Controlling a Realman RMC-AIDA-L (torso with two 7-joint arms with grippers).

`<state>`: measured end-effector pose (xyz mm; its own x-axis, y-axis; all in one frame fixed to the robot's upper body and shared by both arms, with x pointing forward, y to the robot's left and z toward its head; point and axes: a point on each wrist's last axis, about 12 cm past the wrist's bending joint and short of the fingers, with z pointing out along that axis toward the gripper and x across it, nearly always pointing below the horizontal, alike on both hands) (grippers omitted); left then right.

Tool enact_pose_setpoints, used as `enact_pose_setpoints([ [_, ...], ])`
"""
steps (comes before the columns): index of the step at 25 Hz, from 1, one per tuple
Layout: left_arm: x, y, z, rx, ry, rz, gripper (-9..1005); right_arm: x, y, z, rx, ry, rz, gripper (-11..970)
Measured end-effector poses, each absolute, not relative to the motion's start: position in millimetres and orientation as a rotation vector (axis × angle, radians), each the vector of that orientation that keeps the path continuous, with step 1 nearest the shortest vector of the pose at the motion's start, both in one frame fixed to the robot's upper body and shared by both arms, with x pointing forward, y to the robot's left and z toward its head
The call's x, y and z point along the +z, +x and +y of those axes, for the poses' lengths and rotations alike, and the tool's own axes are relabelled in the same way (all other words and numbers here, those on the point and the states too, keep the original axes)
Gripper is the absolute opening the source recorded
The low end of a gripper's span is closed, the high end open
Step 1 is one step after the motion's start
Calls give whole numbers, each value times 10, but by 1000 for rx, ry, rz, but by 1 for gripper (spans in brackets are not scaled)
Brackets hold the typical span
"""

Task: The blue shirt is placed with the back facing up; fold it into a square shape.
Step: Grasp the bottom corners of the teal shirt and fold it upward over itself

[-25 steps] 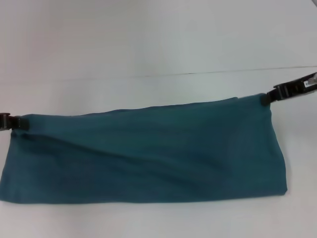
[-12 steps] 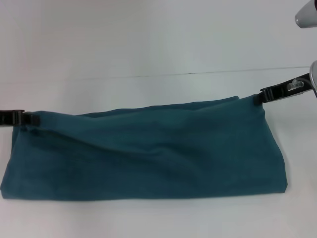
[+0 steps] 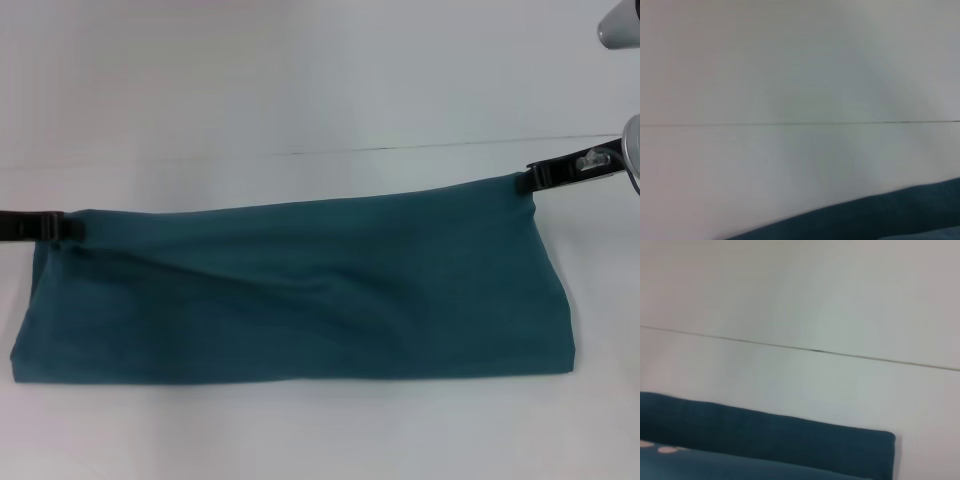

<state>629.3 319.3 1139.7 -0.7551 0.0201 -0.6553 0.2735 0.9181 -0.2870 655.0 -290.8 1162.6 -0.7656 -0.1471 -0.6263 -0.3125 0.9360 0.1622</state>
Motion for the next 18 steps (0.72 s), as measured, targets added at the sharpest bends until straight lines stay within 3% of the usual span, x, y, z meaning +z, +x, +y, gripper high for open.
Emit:
enact_pose_setpoints([
  [18, 11217, 6413, 3202, -323, 106, 2319, 252, 11514, 6713, -2893, 227, -241, 2335, 160],
])
